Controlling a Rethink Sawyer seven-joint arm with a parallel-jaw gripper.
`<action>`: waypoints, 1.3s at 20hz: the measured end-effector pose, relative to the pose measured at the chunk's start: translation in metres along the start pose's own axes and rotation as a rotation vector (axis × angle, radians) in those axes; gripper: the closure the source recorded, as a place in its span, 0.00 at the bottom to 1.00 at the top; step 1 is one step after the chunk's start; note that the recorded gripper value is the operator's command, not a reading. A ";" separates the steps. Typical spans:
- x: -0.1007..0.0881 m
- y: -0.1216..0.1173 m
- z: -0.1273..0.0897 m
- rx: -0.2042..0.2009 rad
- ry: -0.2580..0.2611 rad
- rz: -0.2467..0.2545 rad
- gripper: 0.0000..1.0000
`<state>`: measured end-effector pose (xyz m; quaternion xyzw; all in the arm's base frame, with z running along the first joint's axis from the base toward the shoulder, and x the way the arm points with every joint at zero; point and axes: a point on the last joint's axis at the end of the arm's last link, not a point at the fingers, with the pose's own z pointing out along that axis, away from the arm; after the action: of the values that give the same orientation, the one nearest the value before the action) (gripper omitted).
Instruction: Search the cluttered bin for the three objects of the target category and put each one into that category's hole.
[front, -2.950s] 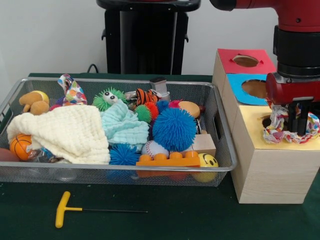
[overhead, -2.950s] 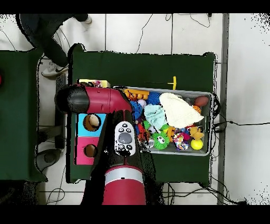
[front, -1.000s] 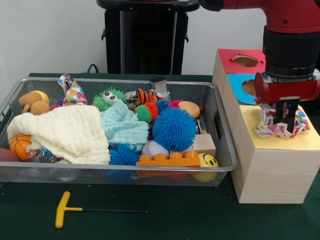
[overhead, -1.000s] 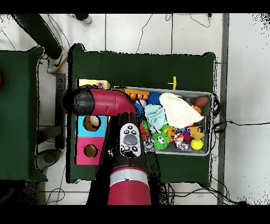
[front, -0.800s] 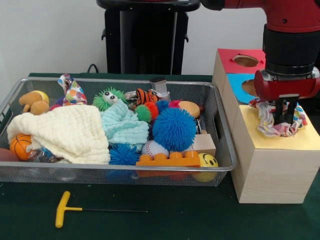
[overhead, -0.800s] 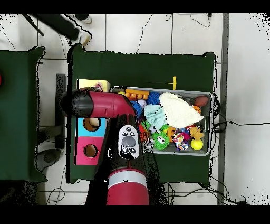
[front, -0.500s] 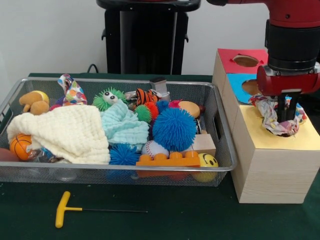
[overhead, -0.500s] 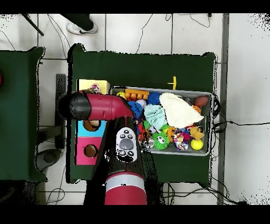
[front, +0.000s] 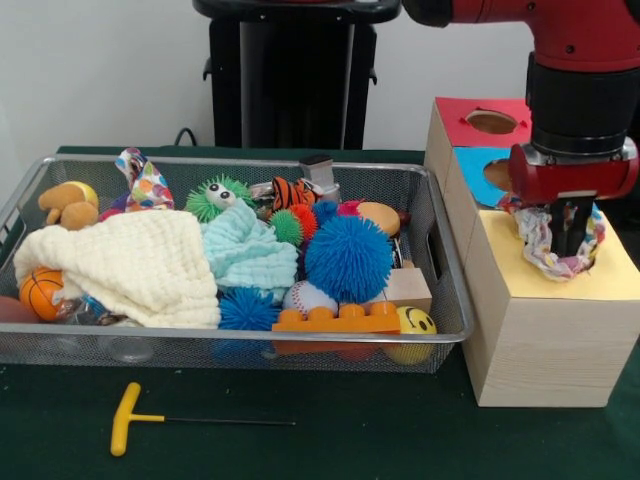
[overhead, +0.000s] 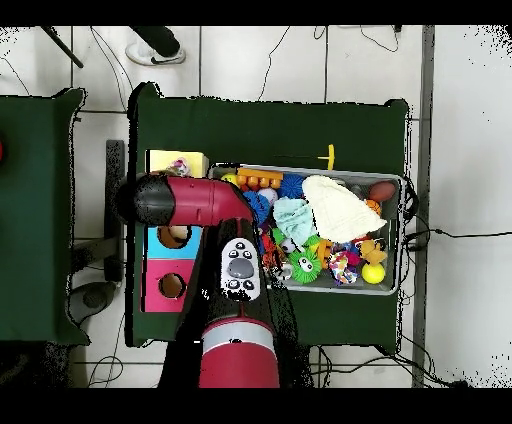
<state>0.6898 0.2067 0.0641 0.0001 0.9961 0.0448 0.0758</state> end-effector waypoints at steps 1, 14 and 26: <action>0.000 0.000 0.003 0.000 0.001 0.000 1.00; -0.002 -0.001 0.022 -0.001 0.010 0.001 1.00; -0.003 0.007 0.014 0.001 0.009 -0.013 1.00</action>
<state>0.6945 0.2146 0.0514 -0.0063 0.9964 0.0437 0.0717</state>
